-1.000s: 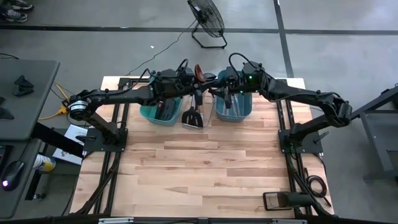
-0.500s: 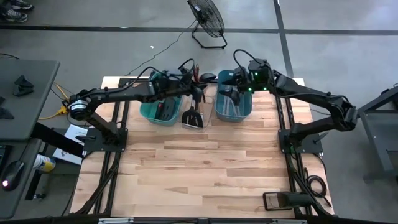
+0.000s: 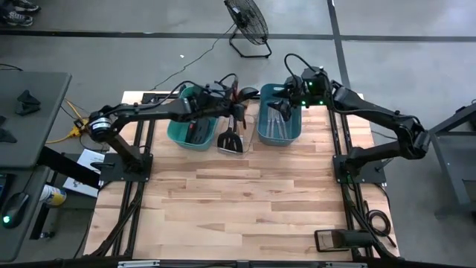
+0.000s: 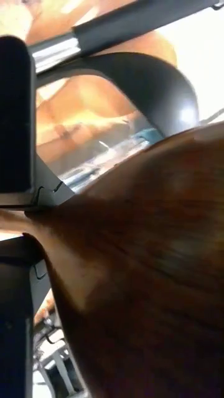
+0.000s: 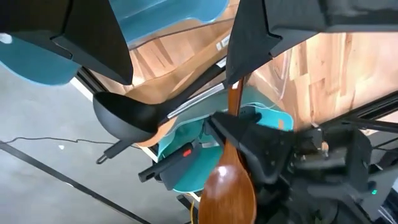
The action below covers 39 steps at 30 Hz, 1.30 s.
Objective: Pick & Place Kitchen Items
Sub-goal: Put the brown serving spoon into the transparent bin
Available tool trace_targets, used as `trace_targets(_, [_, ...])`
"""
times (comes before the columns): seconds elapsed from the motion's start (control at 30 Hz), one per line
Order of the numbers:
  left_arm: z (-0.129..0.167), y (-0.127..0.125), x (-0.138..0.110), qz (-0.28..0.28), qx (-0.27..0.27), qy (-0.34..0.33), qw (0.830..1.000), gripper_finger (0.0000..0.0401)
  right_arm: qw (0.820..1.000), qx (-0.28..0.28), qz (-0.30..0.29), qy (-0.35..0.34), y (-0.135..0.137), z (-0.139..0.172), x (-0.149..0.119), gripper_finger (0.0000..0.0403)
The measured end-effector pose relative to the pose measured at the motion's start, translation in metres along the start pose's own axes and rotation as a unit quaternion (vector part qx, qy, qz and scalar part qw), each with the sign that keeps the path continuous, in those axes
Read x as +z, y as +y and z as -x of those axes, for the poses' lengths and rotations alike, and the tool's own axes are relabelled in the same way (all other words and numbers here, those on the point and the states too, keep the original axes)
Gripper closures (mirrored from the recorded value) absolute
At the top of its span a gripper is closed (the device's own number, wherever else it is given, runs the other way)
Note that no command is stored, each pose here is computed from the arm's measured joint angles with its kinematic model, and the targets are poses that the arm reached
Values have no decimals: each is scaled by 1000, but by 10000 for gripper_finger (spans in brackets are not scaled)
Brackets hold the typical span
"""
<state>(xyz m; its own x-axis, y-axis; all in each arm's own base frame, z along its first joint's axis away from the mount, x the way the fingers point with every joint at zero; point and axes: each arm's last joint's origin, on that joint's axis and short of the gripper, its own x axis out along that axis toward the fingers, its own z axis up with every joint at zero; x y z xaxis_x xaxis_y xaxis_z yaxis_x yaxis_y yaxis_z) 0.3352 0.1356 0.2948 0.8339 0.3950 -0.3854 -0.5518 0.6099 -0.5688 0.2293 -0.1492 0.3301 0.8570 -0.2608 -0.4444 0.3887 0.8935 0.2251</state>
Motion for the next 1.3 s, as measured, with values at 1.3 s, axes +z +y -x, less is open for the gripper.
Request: trace_targets(1.3, [-46,9,-40,13,112,80,990,368,999,-28,-21,39,-4,1,-8,153])
